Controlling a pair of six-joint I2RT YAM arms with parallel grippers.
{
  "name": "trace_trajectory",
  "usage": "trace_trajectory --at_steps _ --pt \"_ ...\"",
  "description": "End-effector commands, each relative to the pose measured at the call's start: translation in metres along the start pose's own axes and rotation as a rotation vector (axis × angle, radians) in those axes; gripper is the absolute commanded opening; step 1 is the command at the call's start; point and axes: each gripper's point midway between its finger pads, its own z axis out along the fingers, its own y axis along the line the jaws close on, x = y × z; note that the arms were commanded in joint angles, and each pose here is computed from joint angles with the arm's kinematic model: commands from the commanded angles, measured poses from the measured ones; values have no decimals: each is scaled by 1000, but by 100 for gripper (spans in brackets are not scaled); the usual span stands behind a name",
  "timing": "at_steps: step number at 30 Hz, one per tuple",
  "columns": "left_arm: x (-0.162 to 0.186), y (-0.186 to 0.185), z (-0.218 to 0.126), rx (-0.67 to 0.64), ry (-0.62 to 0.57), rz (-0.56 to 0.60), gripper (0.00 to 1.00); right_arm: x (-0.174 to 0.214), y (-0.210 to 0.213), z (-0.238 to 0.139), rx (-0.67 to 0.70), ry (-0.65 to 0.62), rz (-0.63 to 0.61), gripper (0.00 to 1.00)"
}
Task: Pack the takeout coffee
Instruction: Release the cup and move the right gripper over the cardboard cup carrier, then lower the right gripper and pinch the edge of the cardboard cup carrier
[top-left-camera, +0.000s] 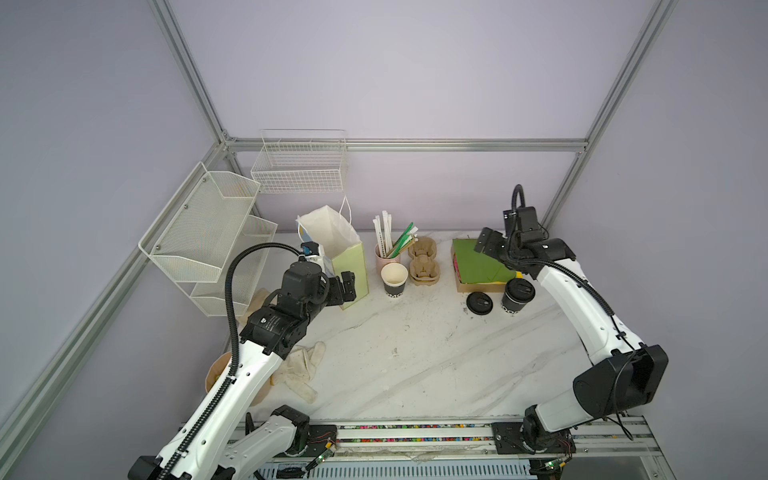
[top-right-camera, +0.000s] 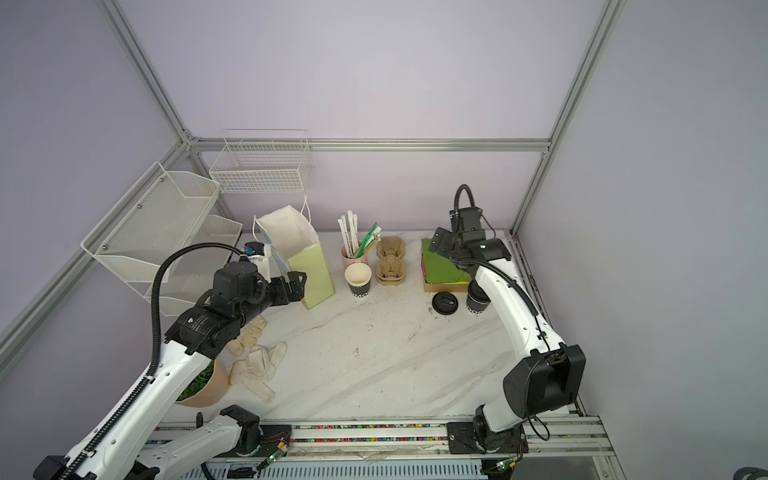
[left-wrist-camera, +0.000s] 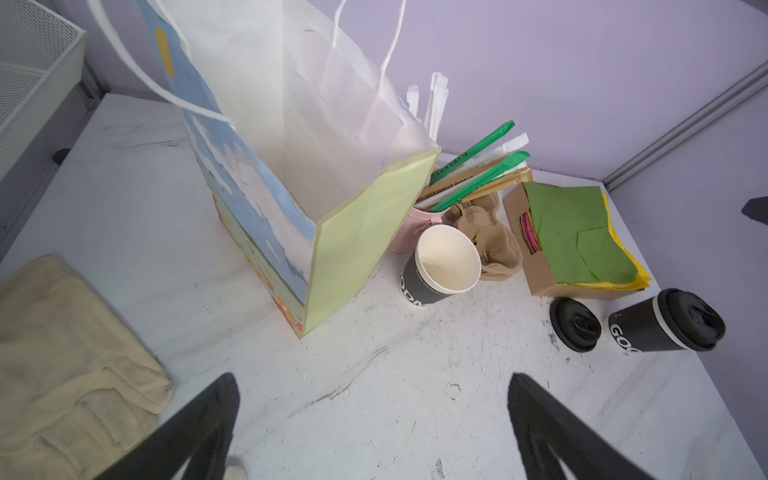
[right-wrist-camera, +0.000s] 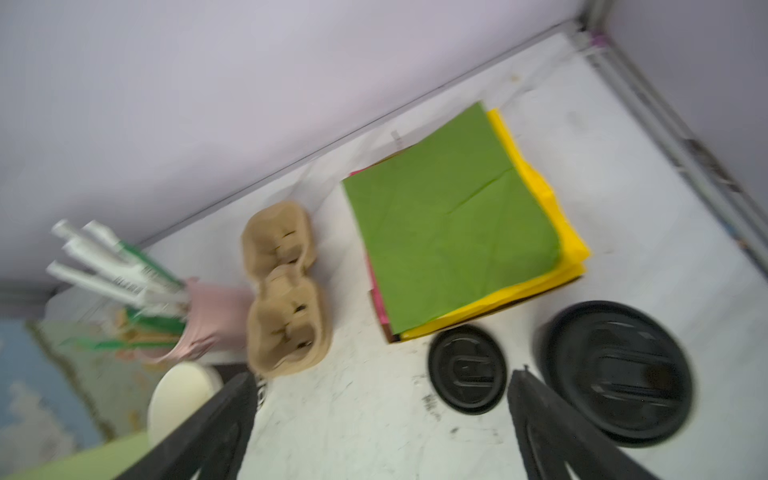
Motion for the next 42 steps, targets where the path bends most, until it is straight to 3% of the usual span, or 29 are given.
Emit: trace_trajectory --at_steps 1,7,13,20,26,36,42 --pt "-56 8 -22 -77 -161 -56 100 17 35 7 -72 40 -52 97" --pt "-94 32 -19 -180 -210 -123 100 54 78 12 -115 82 -158 97" --pt "-117 44 -4 -208 -191 -186 99 60 70 13 -58 68 -195 97" --pt "-106 46 9 -197 -148 -192 98 76 39 40 60 110 -195 97" --pt "-100 44 11 -176 -140 -167 98 91 58 81 8 179 -212 92" --pt "-89 42 12 -146 -134 -155 98 92 48 139 -29 215 -160 75" --pt "-77 45 15 -143 -119 -153 99 108 43 159 -117 279 -42 68"
